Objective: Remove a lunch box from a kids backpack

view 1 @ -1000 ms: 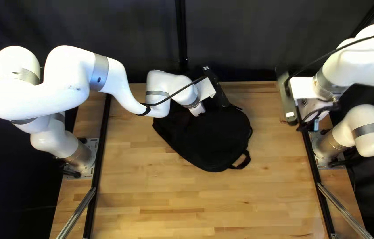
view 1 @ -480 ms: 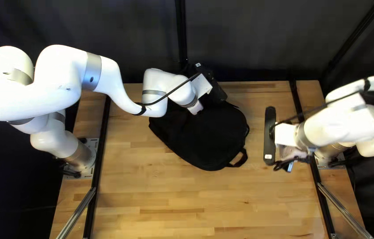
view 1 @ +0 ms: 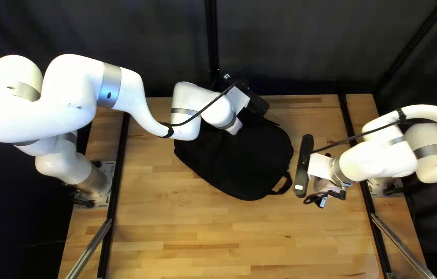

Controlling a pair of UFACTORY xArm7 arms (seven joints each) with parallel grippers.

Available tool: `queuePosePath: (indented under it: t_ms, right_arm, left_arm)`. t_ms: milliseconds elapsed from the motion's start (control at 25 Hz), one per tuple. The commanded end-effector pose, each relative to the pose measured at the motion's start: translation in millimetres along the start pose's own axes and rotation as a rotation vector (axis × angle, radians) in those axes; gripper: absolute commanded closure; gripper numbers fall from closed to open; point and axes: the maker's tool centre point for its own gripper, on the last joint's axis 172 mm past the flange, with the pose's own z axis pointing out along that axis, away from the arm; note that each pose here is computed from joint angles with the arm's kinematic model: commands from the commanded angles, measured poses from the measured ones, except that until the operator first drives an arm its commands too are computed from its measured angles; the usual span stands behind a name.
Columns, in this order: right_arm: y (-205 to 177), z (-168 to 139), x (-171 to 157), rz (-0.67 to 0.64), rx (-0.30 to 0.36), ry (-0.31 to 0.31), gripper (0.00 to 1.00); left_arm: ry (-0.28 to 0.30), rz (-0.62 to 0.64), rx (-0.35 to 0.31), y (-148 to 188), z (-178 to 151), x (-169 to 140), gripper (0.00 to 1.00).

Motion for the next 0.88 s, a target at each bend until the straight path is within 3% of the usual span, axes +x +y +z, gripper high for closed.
queuePosePath:
  t_ms: [40, 400, 560, 800, 880]
  right_arm:
    - [3, -3, -5, 0.009, 0.004, -0.002, 0.00]
    - [15, 26, -9, 0.032, 0.018, 0.014, 0.00]
    - [45, 48, -11, 0.031, 0.030, 0.024, 0.00]
    - [96, 46, -9, -0.013, 0.061, 0.065, 0.00]
    - [107, 46, -7, -0.067, 0.099, 0.088, 0.00]
  left_arm:
    - [-0.011, -0.086, 0.018, -5, -10, 6, 1.00]
    - [-0.041, -0.271, 0.016, 7, -9, 26, 1.00]
    - [-0.058, -0.315, -0.003, 18, -12, 25, 1.00]
    - [-0.077, -0.310, -0.020, 26, -14, 18, 1.00]
    - [-0.084, -0.309, -0.023, 25, -9, 14, 1.00]
